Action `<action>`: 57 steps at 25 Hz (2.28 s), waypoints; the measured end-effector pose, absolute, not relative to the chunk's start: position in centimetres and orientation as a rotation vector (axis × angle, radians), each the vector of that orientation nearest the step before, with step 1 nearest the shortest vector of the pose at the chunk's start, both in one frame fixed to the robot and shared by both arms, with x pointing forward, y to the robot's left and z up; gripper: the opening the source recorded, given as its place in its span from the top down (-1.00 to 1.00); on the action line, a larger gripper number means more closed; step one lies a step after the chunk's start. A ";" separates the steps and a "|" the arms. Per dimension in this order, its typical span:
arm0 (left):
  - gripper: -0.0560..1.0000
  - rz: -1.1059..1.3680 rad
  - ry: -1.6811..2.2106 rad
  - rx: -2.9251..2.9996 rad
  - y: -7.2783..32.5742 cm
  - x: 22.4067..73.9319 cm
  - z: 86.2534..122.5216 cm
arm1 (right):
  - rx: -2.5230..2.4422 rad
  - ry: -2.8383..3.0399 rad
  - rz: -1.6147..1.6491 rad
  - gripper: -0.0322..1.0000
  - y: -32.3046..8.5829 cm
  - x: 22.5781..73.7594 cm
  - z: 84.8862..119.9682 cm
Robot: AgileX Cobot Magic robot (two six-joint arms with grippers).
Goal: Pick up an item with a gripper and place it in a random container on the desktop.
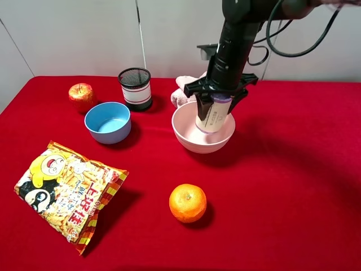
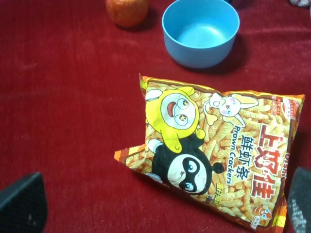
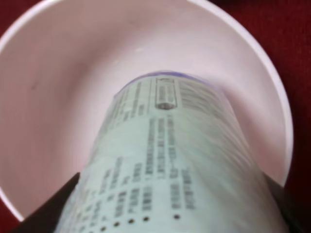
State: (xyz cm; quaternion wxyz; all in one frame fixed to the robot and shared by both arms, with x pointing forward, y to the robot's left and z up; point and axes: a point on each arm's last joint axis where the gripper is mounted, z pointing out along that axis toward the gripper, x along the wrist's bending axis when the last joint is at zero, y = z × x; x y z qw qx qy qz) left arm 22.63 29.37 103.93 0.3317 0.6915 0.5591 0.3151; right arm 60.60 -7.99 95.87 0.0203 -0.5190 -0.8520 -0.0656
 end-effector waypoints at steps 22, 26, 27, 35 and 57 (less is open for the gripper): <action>-0.99 0.823 1.461 1.807 29.4 22.6 103.9 | -1.605 -2.624 -0.173 -0.40 -7.9 60.6 95.0; -0.99 0.823 1.461 1.807 29.4 22.6 103.9 | -1.602 -2.623 -0.164 -0.40 -7.9 60.5 95.2; -0.99 0.823 1.461 1.807 29.4 22.6 103.9 | -1.601 -2.624 -0.165 -0.40 -7.9 60.5 95.4; -0.99 0.823 1.461 1.807 29.4 22.6 103.9 | -1.605 -2.656 -0.247 -0.40 -8.4 59.8 99.0; -0.99 0.824 1.460 1.808 29.4 22.6 103.9 | -1.614 -2.731 -0.567 -0.40 -10.8 55.4 110.4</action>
